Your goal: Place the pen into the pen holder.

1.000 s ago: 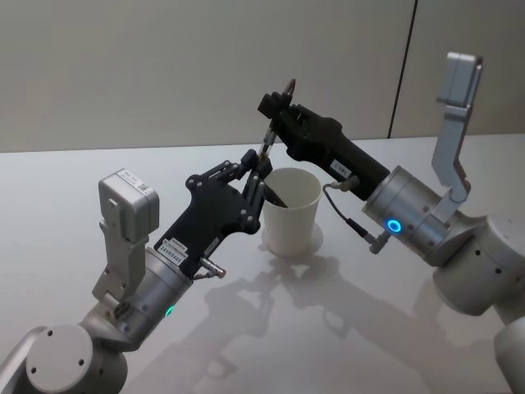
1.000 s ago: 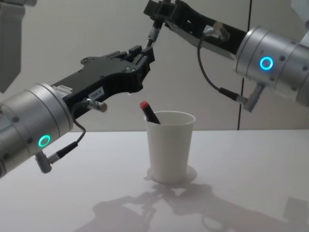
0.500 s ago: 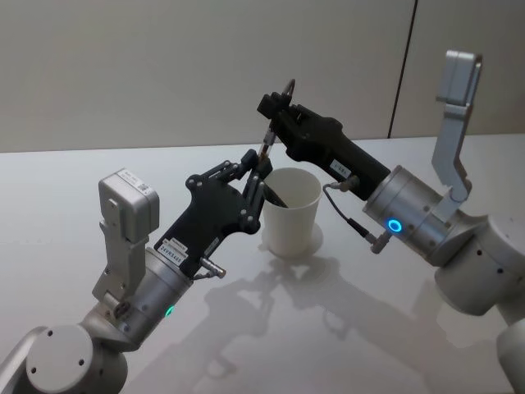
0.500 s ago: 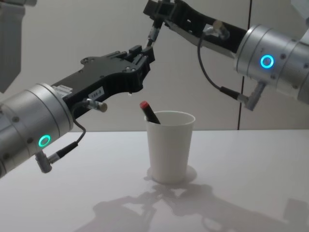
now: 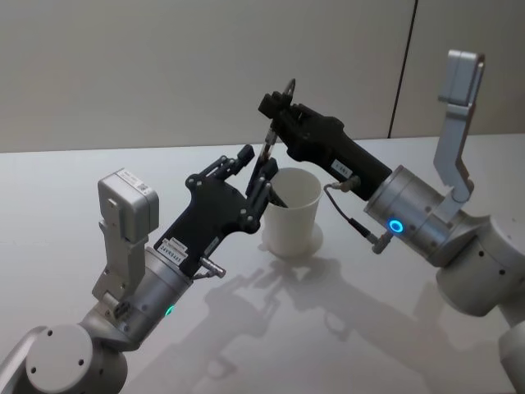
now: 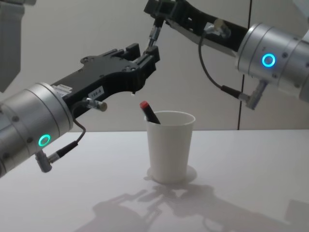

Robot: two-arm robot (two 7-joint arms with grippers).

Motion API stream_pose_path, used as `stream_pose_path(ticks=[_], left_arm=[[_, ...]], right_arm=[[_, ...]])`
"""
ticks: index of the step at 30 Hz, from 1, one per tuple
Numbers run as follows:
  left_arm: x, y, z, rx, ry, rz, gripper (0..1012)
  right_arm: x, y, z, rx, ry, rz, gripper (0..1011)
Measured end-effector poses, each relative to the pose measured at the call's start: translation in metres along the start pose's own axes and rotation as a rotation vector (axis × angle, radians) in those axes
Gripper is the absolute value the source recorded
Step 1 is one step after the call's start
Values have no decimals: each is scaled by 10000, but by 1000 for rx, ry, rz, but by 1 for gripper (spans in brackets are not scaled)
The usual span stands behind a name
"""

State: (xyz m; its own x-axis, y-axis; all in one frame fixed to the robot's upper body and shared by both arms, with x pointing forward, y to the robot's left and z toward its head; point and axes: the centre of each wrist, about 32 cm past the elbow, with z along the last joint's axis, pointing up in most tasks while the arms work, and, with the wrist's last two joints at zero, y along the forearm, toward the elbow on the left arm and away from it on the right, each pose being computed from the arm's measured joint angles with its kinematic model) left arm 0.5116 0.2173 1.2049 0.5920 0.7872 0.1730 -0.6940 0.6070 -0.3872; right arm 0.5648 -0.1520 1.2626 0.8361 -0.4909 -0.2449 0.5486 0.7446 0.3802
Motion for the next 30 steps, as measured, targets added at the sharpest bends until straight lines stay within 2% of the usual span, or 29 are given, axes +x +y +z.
stream_pose_path(ticks=[16, 22, 30], left_arm=[[0, 1, -1, 1, 0, 0, 883], [0, 1, -1, 1, 0, 0, 1004], [0, 1, -1, 1, 0, 0, 1004]], right_arm=[[10, 15, 9, 17, -6, 9, 126], [22, 22, 10, 22, -7, 12, 126], [32, 21, 16, 26, -17, 9, 126]])
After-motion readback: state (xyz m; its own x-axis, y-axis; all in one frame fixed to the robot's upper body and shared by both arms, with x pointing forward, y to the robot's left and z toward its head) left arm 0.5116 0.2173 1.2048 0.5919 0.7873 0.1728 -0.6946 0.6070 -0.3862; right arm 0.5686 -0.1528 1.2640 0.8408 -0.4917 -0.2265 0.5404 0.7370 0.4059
